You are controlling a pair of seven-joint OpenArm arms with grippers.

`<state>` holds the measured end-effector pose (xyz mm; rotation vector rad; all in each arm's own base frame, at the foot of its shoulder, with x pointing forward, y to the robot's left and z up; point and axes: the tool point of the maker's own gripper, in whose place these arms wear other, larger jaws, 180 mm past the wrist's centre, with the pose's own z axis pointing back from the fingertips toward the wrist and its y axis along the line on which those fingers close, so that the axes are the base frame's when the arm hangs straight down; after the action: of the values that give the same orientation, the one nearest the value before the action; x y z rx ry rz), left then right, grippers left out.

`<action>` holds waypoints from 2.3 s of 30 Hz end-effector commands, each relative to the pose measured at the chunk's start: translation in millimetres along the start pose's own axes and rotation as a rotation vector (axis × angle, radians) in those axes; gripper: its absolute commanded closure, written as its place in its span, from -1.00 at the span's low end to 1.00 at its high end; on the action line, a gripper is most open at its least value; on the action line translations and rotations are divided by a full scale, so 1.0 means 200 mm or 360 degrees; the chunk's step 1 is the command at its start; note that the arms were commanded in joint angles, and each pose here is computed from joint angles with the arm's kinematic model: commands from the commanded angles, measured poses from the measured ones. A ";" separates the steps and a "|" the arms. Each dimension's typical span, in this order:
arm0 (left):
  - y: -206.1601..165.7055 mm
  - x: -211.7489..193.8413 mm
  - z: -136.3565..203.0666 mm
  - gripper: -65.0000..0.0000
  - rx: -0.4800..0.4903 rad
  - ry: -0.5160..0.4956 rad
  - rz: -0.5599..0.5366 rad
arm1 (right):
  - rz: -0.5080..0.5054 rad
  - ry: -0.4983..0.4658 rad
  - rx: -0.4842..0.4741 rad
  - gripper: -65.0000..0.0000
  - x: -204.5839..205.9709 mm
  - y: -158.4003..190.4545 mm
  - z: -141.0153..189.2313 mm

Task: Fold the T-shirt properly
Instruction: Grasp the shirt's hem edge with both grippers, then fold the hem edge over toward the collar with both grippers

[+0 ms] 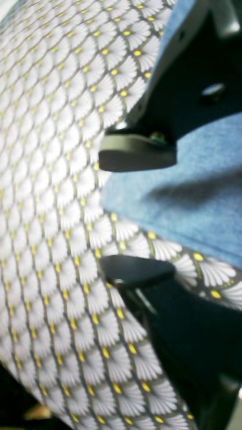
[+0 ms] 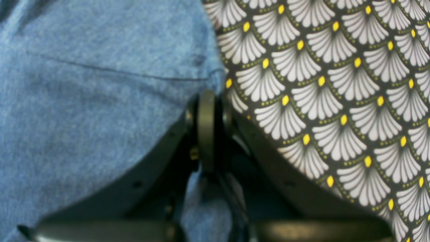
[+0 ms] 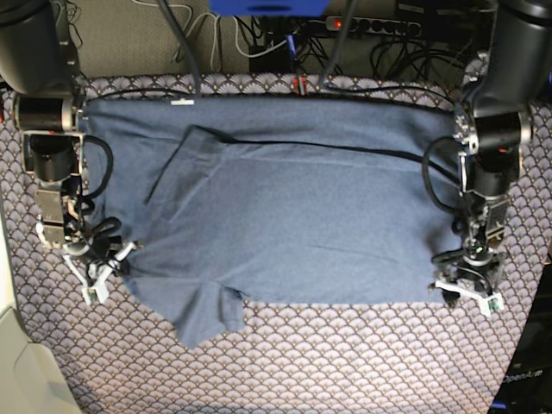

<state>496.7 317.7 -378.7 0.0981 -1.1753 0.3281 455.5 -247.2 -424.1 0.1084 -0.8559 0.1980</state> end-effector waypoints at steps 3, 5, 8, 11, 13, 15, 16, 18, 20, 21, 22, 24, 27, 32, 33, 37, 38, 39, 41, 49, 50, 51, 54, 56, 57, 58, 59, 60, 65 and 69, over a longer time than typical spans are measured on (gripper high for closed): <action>0.05 0.16 -0.03 -0.18 0.0046 -0.0122 0.0017 | 0.0024 -0.0008 -0.0020 1.00 0.05 -0.04 0.01; 0.05 0.17 -0.03 -0.18 0.0047 -0.0125 0.0022 | 0.0026 -0.0006 -0.0019 1.00 0.05 -0.04 0.01; 0.06 0.14 -0.03 -0.18 0.0053 -0.0107 0.0017 | 0.0026 -0.0006 -0.0019 1.00 0.05 -0.04 0.01; 0.08 0.08 -0.01 -0.19 0.0057 -0.0081 -0.0001 | 0.0026 -0.0006 -0.0019 1.00 0.05 -0.04 0.01; 0.06 0.07 -0.01 -0.19 0.0048 -0.0075 0.0002 | 0.0026 -0.0007 -0.0017 1.00 0.05 -0.03 0.01; 0.05 0.07 -0.01 -0.19 0.0047 -0.0075 0.0016 | 0.0026 -0.0007 -0.0017 1.00 0.05 -0.03 0.01; 0.04 0.06 -0.01 -0.19 0.0044 -0.0072 0.0017 | 0.0024 -0.0008 -0.0017 1.00 0.05 -0.03 0.01; 0.02 0.01 -0.01 -0.19 0.0033 -0.0048 0.0019 | 0.0024 -0.0008 -0.0017 1.00 0.05 -0.03 0.01; 0.02 -0.01 0.00 -0.19 0.0031 -0.0038 0.0018 | 0.0024 -0.0008 -0.0015 1.00 0.05 -0.03 0.01; 0.02 -0.02 0.00 -0.19 0.0030 -0.0032 0.0019 | 0.0024 -0.0008 -0.0015 1.00 0.05 -0.03 0.01; 0.00 -0.03 0.00 -0.19 0.0025 -0.0028 0.0022 | 0.0024 -0.0008 -0.0015 1.00 0.05 -0.03 0.01; -0.03 -0.04 0.00 -0.19 0.0010 -0.0034 0.0033 | 0.0024 -0.0008 -0.0015 1.00 0.05 -0.03 0.01; -0.02 -0.06 0.02 -0.19 0.0014 -0.0084 0.0027 | 0.0024 -0.0008 -0.0015 1.00 0.05 -0.03 0.01; -0.04 -0.14 0.04 -0.18 0.0008 -0.0051 0.0027 | 0.0026 -0.0007 -0.0014 1.00 0.05 -0.03 0.01; -0.03 -0.15 0.04 -0.18 0.0009 -0.0049 0.0026 | 0.0026 -0.0007 -0.0014 1.00 0.05 -0.03 0.01; -0.01 -0.22 0.06 0.05 0.0017 -0.0015 0.0019 | 0.0027 -0.0009 -0.0015 1.00 0.06 -0.03 0.01; -0.01 -0.23 0.07 0.12 0.0017 -0.0007 0.0018 | 0.0027 -0.0009 -0.0015 1.00 0.06 -0.03 0.01; -0.01 -0.25 0.07 0.20 0.0019 0.0002 0.0015 | 0.0027 -0.0009 -0.0015 1.00 0.06 -0.03 0.01; 0.00 -0.27 0.08 0.31 0.0021 0.0011 0.0013 | 0.0027 -0.0009 -0.0015 1.00 0.06 -0.03 0.01; -0.01 -0.26 0.08 1.00 0.0018 0.0002 0.0012 | 0.0027 -0.0007 -0.0015 1.00 0.06 -0.03 0.01; -0.01 -0.25 0.08 0.99 0.0017 0.0002 0.0013 | 0.0028 -0.0009 -0.0017 1.00 0.06 -0.04 0.01; -0.01 -0.26 0.08 0.96 0.0019 0.0007 0.0015 | 0.0029 -0.0009 -0.0015 1.00 0.06 -0.04 0.01; -0.01 -0.24 0.07 0.98 0.0016 0.0000 0.0017 | 0.0056 -0.0040 -0.0019 1.00 0.11 -0.04 0.03; -0.01 -0.24 0.07 0.98 0.0015 0.0000 0.0017 | 0.0108 -0.0090 -0.0027 1.00 0.16 -0.05 0.05; -0.01 -0.24 0.07 0.98 0.0015 0.0000 0.0017 | 0.0140 -0.0081 -0.0041 1.00 0.14 -0.07 0.08; -0.01 -0.24 0.07 0.98 0.0016 0.0002 0.0017 | 0.0171 -0.0079 -0.0047 1.00 0.14 -0.07 0.10; -0.01 -0.25 0.07 0.98 0.0014 0.0007 0.0016 | 0.0210 -0.0078 -0.0052 1.00 0.15 -0.06 0.12; -0.01 -0.25 0.07 0.98 0.0012 0.0007 0.0017 | 0.0248 -0.0090 -0.0053 1.00 0.17 -0.04 0.14; -0.01 -0.27 0.09 0.98 0.0008 -0.0001 0.0008 | 0.0367 -0.0106 -0.0041 1.00 0.16 0.05 0.21; -0.01 -0.26 0.11 0.98 -0.0005 -0.0025 0.0052 | 0.0398 -0.0089 -0.0038 1.00 0.15 0.07 0.23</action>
<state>451.4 299.2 -425.5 0.0826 -1.1914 0.3632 421.3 -232.3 -395.1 0.0007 -0.8588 0.4197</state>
